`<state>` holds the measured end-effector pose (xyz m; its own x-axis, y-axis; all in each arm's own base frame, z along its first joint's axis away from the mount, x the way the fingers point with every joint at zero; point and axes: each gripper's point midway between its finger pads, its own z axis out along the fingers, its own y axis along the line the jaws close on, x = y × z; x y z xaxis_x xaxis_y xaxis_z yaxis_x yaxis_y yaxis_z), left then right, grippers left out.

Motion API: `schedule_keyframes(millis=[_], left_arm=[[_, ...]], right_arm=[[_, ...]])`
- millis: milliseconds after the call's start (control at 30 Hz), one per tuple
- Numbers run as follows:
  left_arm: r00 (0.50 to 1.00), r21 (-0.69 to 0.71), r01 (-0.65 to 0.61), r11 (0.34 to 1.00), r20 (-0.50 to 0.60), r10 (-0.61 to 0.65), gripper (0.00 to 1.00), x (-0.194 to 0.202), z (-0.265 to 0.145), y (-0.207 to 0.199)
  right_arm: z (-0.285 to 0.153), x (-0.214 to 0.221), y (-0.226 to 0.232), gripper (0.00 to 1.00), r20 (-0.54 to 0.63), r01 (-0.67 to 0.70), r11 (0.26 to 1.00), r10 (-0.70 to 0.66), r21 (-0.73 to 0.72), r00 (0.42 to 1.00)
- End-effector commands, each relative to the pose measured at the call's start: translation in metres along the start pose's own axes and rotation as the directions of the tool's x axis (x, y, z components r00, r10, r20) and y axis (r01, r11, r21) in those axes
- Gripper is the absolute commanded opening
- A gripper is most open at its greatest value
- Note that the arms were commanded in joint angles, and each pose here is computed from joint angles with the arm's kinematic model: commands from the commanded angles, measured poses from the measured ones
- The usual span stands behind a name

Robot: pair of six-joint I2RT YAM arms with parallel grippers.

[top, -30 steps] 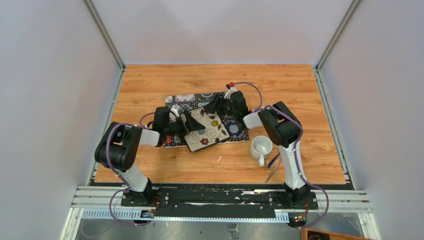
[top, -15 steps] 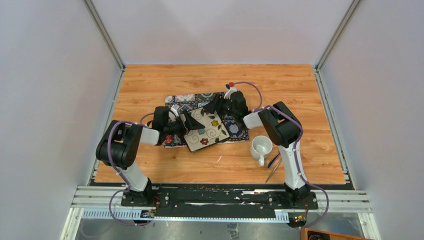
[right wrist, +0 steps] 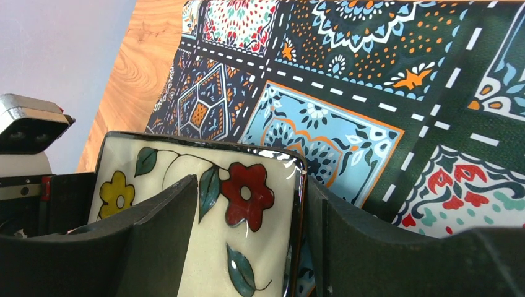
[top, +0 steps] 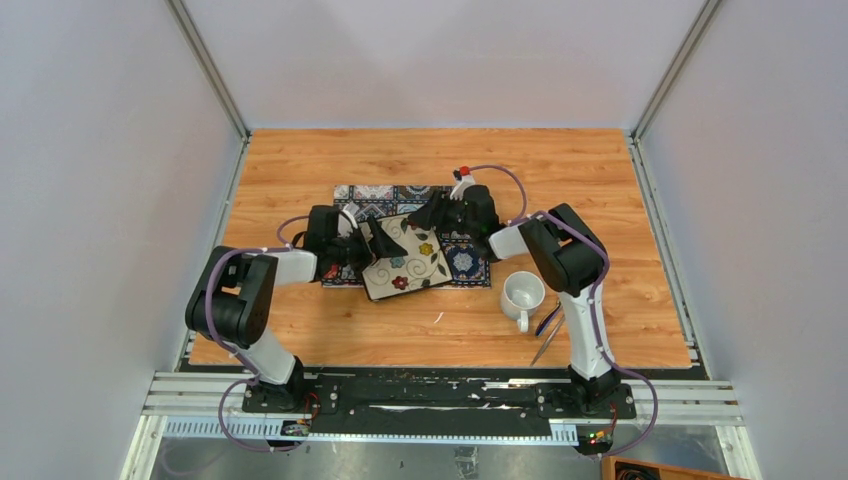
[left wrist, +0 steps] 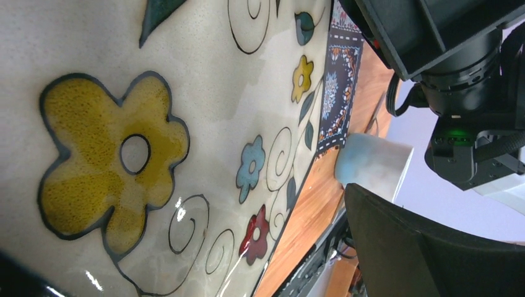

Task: Set the dinner table for one person
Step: Place the plate on the napkin.

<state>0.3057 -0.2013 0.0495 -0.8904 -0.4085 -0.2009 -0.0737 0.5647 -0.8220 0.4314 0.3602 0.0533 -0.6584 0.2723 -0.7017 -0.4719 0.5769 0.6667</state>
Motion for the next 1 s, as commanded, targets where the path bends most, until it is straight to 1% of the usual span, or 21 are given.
schedule_keyframes(millis=[0,167,200,233,333,467,500,533,767,967], left_arm=[[0.996,-0.256,-0.029,0.966,0.071,0.049,1.0,-0.015,-0.004,0.059],[0.997,-0.284,-0.025,0.958,0.062,0.045,1.0,-0.017,-0.005,0.061],[0.997,-0.28,-0.028,0.96,0.061,0.046,1.0,-0.017,-0.005,0.06],[0.997,-0.274,-0.029,0.961,0.06,0.047,1.0,-0.018,-0.004,0.058],[0.997,-0.261,-0.029,0.965,0.056,0.045,1.0,-0.019,-0.003,0.054],[0.998,-0.254,-0.03,0.967,0.051,0.045,1.0,-0.019,-0.002,0.053],[0.998,-0.252,-0.03,0.967,0.048,0.044,1.0,-0.019,-0.002,0.053],[0.998,-0.251,-0.029,0.967,0.046,0.042,1.0,-0.018,-0.001,0.053],[0.998,-0.253,-0.025,0.967,0.043,0.038,1.0,-0.019,0.001,0.055],[0.998,-0.308,-0.035,0.951,0.042,0.05,1.0,-0.022,-0.002,0.064]], right_arm=[[-0.02,0.062,-0.026,0.67,-0.197,-0.066,0.994,0.082,0.084,0.977],[-0.021,0.06,-0.027,0.67,-0.194,-0.066,0.995,0.08,0.081,0.978],[-0.021,0.06,-0.027,0.62,-0.195,-0.065,0.995,0.079,0.078,0.978],[-0.021,0.061,-0.027,0.55,-0.197,-0.065,0.995,0.079,0.077,0.977],[-0.021,0.061,-0.029,0.45,-0.197,-0.07,0.994,0.084,0.08,0.977],[-0.02,0.063,-0.029,0.17,-0.198,-0.076,0.994,0.09,0.081,0.976],[-0.02,0.063,-0.03,0.07,-0.199,-0.075,0.994,0.09,0.084,0.976],[-0.02,0.064,-0.031,0.01,-0.201,-0.075,0.994,0.091,0.085,0.975],[-0.02,0.065,-0.034,0.0,-0.205,-0.077,0.993,0.095,0.093,0.974],[-0.028,0.055,-0.049,0.0,-0.18,-0.088,0.988,0.109,0.124,0.978]])
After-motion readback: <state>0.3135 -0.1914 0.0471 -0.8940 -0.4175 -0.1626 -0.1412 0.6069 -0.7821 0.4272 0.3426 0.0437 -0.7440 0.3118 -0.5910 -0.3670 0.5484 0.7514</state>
